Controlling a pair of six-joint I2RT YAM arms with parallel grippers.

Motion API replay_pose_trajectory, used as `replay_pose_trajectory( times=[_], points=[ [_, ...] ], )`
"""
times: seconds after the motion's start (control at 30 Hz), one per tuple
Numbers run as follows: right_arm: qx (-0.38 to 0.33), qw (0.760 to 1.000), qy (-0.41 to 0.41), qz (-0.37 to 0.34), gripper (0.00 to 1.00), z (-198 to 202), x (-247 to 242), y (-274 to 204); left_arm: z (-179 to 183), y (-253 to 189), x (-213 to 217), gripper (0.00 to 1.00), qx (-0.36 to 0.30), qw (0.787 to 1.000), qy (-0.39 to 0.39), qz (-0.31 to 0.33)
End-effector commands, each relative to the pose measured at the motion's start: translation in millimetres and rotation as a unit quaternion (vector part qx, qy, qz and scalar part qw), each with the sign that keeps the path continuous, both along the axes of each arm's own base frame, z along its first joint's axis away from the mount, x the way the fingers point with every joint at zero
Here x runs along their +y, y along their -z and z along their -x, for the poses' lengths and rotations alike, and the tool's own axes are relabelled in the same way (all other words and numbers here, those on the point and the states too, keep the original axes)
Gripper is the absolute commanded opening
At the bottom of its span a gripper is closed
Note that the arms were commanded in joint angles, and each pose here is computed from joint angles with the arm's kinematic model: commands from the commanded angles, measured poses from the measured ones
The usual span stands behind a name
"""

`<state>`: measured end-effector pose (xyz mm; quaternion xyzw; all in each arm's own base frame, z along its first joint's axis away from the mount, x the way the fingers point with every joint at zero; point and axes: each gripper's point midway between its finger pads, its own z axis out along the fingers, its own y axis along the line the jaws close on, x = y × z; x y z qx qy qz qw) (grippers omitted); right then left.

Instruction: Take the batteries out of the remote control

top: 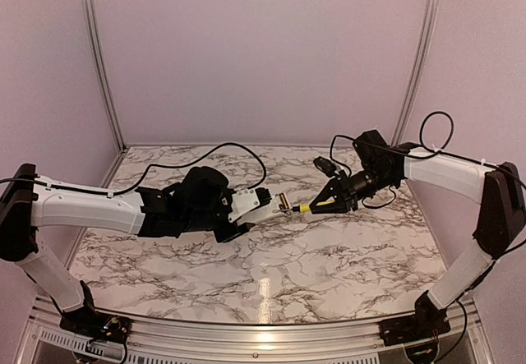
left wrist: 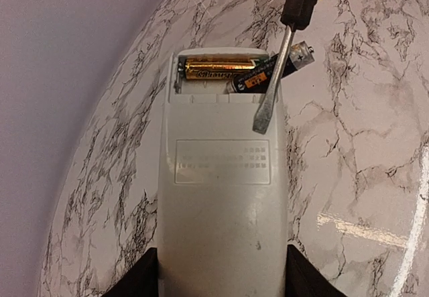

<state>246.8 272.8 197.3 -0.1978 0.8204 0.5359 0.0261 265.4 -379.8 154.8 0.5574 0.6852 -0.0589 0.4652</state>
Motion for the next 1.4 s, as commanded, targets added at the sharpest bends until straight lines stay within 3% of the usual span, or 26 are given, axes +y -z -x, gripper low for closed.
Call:
replay_pose_trajectory(
  times=[0.0,0.5,1.0,1.37],
  points=[
    [-0.031,0.999,-0.013,-0.026,0.0,3,1,-15,3,-34,-4,0.0,-0.012,0.998,0.013,0.059],
    [-0.029,0.999,-0.015,-0.04,0.0,10,0,-19,5,-57,-1,0.0,-0.004,0.995,0.013,0.097],
    [-0.03,0.999,0.001,-0.027,0.0,14,-5,-29,6,3,13,0.0,0.061,0.997,-0.032,0.036],
    [-0.072,0.982,0.121,0.128,0.0,-25,-28,-23,3,30,10,0.0,0.126,0.989,-0.073,0.0]
  ],
)
